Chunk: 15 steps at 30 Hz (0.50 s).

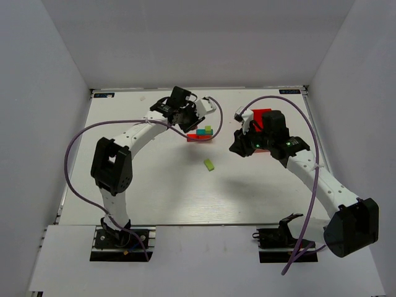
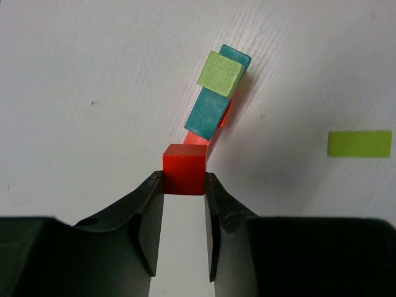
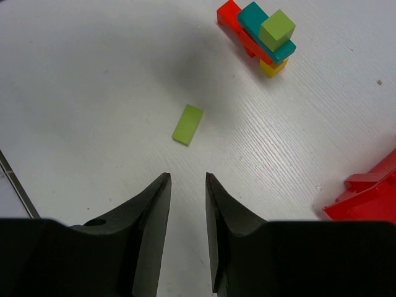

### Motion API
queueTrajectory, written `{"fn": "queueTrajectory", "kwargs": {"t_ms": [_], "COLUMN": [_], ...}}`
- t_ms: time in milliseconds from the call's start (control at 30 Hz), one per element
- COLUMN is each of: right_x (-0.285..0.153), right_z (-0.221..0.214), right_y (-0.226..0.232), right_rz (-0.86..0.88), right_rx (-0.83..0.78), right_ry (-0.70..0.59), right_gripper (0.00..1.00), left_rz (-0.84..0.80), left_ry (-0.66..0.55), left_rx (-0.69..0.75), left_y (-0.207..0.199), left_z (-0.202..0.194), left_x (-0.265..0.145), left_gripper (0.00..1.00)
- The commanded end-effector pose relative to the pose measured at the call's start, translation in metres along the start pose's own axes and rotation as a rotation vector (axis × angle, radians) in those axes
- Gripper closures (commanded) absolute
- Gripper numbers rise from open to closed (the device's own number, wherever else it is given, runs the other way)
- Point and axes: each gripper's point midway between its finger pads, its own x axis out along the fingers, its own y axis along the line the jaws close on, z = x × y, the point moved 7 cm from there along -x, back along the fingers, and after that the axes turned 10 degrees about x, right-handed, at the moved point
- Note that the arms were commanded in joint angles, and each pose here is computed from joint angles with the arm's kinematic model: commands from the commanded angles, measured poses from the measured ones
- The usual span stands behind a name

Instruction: Build the wood block tower

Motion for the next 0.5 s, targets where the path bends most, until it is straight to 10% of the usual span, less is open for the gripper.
{"fn": "queueTrajectory", "kwargs": {"t_ms": [0,467], "right_x": [-0.003,0.006], "right_z": [0.003,-0.004], "right_y": [0.003,-0.004], "right_rz": [0.024,0.011], "right_rx": [-0.029,-0.021], "right_ry": [-0.022,0.014], "right_gripper": [0.65,0.65], "left_rz": [-0.060,-0.173], "left_ry": [-0.095,-0.212], "left_rx": [0.078,0.175], "left_y": [0.019,0.023], "left_z": [0.015,0.007], "left_x": [-0.008,0.017], "left_gripper": [1.00,1.00]}}
